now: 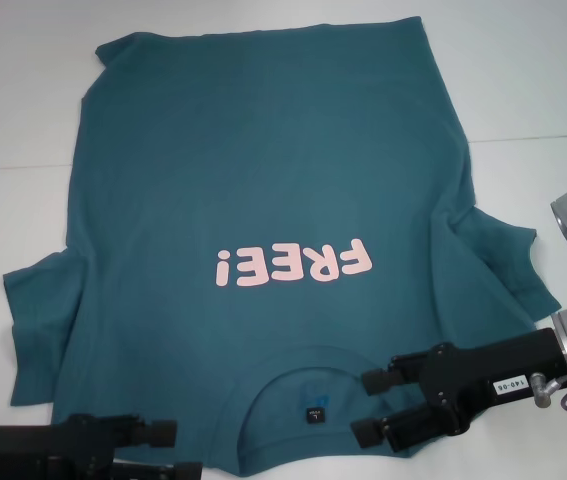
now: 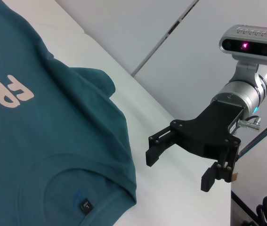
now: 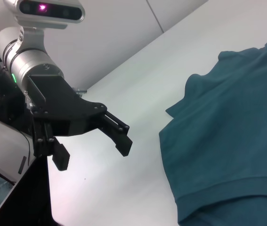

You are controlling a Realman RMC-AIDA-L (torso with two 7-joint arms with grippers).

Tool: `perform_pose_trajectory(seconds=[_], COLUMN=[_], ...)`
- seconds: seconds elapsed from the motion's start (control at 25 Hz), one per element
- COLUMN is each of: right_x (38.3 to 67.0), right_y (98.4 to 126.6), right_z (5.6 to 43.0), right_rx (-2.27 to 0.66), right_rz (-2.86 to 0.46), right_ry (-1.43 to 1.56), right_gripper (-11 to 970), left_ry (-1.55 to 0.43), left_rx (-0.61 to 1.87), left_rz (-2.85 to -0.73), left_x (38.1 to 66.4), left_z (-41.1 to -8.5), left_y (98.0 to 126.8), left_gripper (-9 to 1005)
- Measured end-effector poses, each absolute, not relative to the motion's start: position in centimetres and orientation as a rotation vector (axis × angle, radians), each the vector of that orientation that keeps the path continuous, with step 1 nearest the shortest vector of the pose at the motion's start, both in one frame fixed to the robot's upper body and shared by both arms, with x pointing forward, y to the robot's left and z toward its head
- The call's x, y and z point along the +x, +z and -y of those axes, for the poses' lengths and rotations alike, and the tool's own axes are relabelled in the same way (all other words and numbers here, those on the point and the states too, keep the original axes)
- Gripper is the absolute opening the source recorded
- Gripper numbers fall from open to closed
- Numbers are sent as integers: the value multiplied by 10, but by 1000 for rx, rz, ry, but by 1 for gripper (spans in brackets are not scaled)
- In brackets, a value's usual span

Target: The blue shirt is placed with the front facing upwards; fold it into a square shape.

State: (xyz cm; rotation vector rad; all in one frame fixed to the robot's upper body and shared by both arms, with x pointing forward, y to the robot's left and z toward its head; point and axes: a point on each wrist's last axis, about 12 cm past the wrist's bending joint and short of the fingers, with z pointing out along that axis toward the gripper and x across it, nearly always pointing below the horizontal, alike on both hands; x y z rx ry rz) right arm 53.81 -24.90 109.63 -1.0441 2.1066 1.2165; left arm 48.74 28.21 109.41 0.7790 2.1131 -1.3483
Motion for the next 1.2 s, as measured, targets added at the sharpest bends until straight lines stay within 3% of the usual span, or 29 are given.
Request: perform_pose_trajectory(seconds=[0.72, 0.96, 1.2], right_x=[537, 539, 553], right_y=[1096, 1098, 1113], right_z=[250, 253, 267], right_rx=[-1036, -966, -717], right_rz=[-2111, -2126, -2179], right_ry=[1225, 1236, 1274], right_gripper=[915, 915, 915], left_ry=[-1351, -1336, -1382], left_rx=[730, 292, -236], left_rz=[-2124, -2180, -2115], left_x=[489, 511, 524], left_z=[-284, -311, -345], left_y=[1094, 1102, 1101], left_gripper=[923, 917, 911])
